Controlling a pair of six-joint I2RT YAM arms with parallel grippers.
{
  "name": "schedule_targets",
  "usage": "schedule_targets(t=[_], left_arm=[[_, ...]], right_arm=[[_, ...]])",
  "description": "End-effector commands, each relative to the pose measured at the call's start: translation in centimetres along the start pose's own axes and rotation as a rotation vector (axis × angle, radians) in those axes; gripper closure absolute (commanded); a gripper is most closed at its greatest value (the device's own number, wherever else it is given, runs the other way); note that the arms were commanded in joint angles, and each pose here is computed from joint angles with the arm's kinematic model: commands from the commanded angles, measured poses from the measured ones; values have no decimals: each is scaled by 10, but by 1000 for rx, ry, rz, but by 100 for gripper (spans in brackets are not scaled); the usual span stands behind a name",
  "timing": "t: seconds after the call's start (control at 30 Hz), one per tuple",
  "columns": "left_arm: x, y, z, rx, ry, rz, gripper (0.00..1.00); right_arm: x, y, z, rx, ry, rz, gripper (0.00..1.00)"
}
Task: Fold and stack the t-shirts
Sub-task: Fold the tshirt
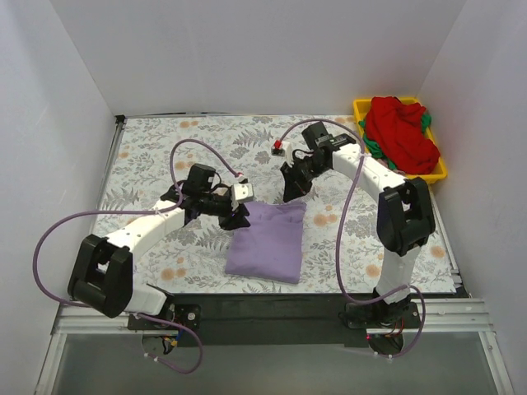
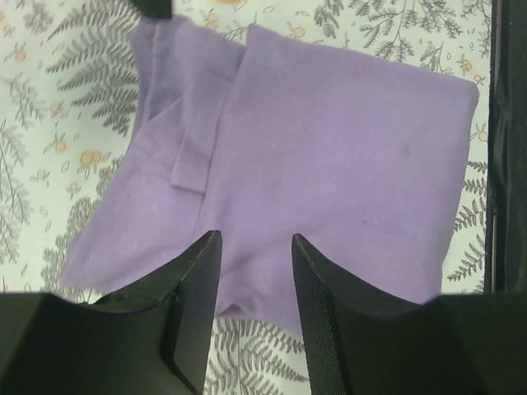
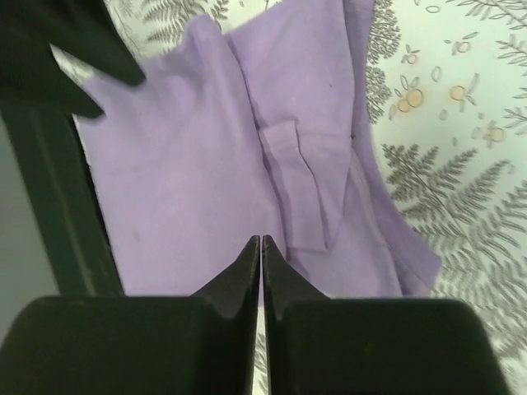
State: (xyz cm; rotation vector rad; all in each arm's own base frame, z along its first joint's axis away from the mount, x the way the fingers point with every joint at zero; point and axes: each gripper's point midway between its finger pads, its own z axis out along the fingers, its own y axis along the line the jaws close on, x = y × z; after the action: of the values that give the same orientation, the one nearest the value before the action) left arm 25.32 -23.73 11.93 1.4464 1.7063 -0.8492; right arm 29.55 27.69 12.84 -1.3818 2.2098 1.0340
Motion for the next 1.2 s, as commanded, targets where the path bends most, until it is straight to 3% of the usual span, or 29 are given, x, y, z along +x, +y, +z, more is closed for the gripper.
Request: schedule_targets(t=[0.0, 0.5, 1.17], left_arm=[[-14, -5, 16, 35, -39, 137, 61], [10, 16, 71, 90, 14, 185, 60], [21, 15, 84, 149, 35, 172, 62]], right_arm=[[-10, 13, 19, -146, -27, 148, 94], [-20, -18, 69, -235, -60, 336, 99], [12, -38, 105, -239, 3, 410, 99]])
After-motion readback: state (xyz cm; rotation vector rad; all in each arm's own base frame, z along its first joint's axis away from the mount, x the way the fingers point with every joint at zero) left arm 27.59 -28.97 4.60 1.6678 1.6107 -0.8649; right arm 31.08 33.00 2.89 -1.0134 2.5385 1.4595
